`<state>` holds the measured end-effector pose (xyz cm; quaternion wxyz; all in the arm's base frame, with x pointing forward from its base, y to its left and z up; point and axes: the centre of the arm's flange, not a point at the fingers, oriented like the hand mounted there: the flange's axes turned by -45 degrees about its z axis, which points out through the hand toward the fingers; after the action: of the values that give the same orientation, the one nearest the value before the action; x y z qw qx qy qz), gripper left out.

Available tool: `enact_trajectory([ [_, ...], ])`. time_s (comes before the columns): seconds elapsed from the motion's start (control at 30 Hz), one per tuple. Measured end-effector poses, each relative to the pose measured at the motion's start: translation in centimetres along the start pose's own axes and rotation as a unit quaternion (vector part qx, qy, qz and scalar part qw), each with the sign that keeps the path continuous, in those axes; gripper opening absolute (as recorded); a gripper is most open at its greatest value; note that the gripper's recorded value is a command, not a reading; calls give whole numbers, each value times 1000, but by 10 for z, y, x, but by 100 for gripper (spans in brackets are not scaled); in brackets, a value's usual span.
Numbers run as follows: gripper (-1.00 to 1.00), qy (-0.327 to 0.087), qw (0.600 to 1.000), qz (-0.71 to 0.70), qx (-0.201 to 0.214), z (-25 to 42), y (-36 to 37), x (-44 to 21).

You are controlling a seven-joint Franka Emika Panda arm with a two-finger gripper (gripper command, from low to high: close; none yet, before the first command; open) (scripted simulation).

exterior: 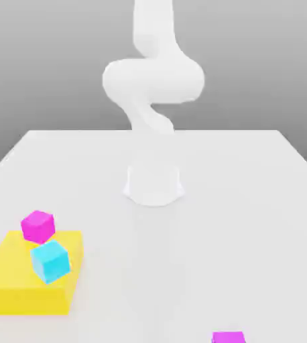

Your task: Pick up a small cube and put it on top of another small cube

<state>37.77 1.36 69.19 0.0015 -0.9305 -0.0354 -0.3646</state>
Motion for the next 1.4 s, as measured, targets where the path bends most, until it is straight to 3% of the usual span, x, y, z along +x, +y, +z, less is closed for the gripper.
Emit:
enact_trajectory([
  [0.3, 0, -91, 983, -147, 58, 136, -63, 16],
  [0.6, 0, -169, 933, -296, 118, 269, -153, -15],
  [0.87, 0, -230, 862, -419, 168, 379, -231, -84],
  [1.13, 0, -282, 767, -533, 218, 471, -305, -191],
  [1.27, 0, -288, 755, -545, 223, 519, -314, -240],
  [1.3, -100, -288, 755, -546, 223, 525, -314, -247],
  [1.4, -100, -288, 755, -546, 224, 525, -314, -247],
])
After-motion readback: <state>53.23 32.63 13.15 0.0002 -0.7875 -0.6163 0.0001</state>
